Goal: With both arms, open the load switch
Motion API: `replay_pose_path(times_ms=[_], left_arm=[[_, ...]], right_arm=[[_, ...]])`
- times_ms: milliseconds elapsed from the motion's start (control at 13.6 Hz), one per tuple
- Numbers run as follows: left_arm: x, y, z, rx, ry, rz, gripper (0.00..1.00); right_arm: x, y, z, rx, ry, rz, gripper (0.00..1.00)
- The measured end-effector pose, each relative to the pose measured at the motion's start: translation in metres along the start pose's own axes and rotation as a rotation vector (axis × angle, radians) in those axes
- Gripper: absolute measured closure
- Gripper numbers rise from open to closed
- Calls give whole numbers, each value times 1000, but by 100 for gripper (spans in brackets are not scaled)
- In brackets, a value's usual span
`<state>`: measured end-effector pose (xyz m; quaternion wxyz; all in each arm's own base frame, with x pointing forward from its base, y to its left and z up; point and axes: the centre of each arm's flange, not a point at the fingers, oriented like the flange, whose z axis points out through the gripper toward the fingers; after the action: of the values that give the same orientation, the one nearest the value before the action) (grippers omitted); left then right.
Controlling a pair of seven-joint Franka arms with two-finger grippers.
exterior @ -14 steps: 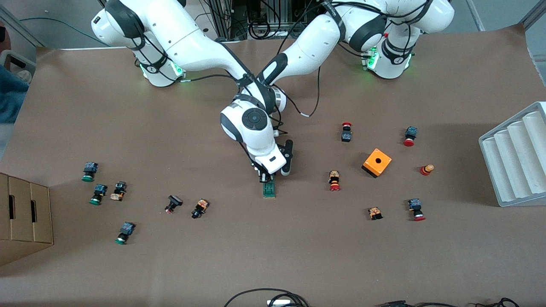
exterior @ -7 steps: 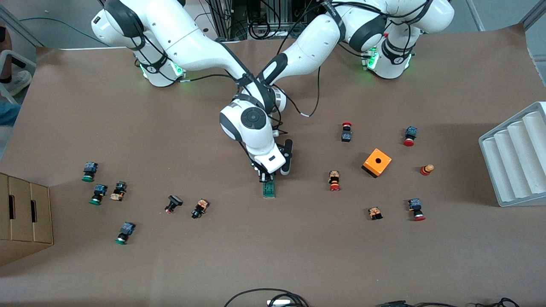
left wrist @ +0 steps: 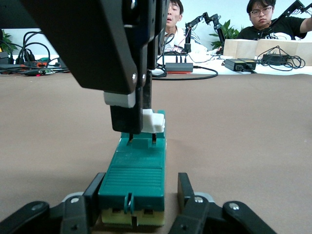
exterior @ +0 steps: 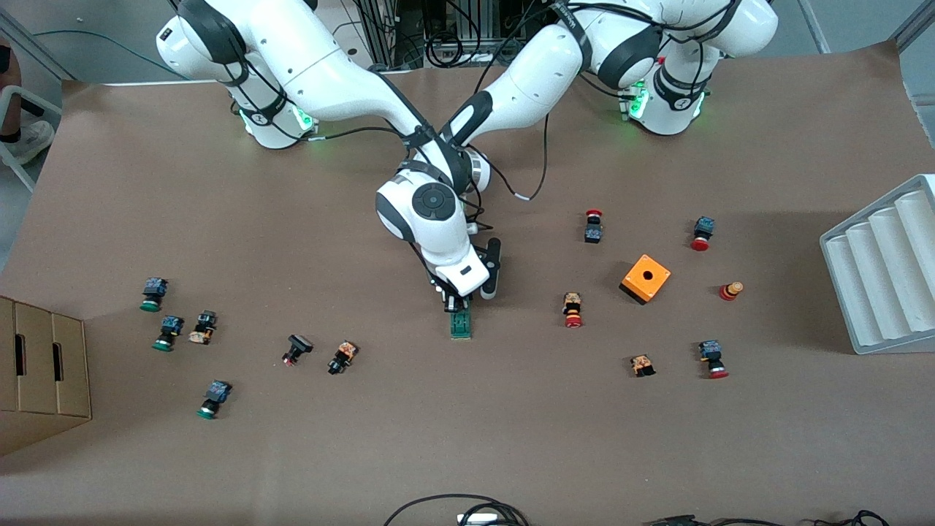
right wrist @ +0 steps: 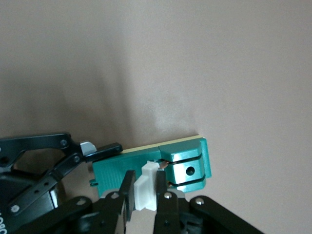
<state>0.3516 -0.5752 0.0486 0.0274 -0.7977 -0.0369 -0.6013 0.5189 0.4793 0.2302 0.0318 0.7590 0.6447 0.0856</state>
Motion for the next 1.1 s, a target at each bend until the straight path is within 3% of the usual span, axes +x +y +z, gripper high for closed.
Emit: replay_pose_path(times_ms=[880, 1100], left_arm=[[0, 0, 0, 0, 0, 0, 34], [0, 0, 0, 0, 0, 0, 34]], right_arm=[[-2, 0, -1, 1, -2, -2, 77], [-7, 2, -3, 22, -31, 4, 71]])
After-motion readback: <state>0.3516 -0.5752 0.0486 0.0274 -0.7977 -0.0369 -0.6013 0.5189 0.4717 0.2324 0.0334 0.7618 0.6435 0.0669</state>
